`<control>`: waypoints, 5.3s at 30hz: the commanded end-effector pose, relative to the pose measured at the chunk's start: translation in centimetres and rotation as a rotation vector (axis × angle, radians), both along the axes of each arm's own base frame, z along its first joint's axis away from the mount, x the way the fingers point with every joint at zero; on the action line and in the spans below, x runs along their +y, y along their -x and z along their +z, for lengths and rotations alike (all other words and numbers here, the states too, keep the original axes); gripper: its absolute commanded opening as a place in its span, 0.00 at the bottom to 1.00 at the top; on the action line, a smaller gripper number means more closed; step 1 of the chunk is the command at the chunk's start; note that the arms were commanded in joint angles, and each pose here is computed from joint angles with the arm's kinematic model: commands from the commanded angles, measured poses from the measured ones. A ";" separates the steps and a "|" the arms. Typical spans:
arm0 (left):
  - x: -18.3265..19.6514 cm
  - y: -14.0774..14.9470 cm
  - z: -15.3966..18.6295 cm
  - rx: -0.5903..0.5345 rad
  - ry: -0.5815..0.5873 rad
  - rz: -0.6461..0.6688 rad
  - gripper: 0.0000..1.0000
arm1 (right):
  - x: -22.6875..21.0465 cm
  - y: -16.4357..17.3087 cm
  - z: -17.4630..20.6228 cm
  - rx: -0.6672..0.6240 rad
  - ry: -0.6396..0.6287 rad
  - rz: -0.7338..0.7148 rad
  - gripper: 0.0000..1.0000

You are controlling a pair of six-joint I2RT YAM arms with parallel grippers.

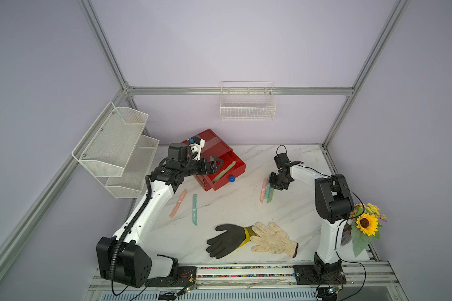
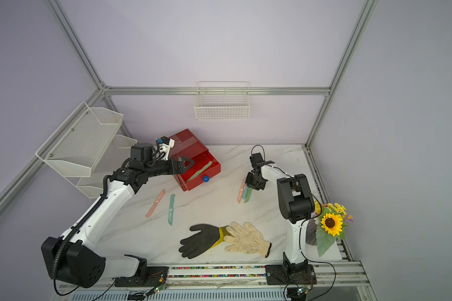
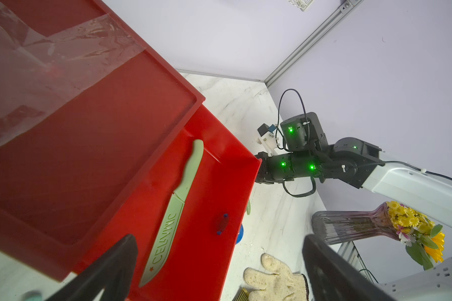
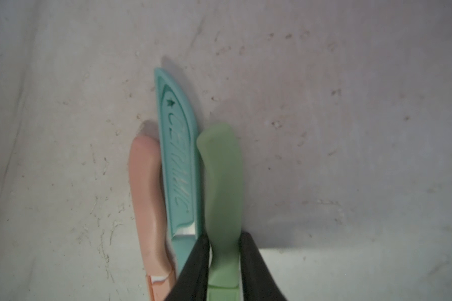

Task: Place the fruit knives into the drawer by color
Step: Move the fruit knife to the center of the board, then pick up the fruit knife from the center of the board, then place the fruit knife in the drawer.

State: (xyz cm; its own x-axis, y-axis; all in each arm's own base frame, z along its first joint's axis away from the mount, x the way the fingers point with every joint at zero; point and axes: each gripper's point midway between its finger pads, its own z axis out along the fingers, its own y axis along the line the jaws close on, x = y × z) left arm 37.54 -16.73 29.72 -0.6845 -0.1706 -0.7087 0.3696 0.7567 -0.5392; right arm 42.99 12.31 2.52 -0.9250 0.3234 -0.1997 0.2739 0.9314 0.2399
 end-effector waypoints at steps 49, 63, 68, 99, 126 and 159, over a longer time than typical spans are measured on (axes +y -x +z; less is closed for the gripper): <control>-18.5 4.3 -2.1 0.022 -0.042 -0.536 1.00 | -2.6 1.9 2.8 0.097 -0.065 0.010 0.11; -21.1 6.2 -5.6 0.032 0.034 -0.700 1.00 | 0.2 0.9 12.1 -0.002 -0.235 0.077 0.11; -21.5 5.9 -6.3 0.030 0.052 -0.716 1.00 | 1.2 1.6 15.7 -0.053 -0.309 0.097 0.12; -24.3 3.9 -3.9 0.006 0.179 -0.745 0.01 | 8.1 5.4 25.5 -0.201 -0.582 0.222 0.13; -14.4 -1.0 4.4 -0.301 -0.429 -0.359 0.00 | -0.3 5.4 28.7 -0.539 -0.279 -0.144 0.85; -2.4 -7.2 5.1 -0.294 -0.594 0.058 1.00 | 4.0 3.9 23.5 -0.407 -0.439 -0.027 0.77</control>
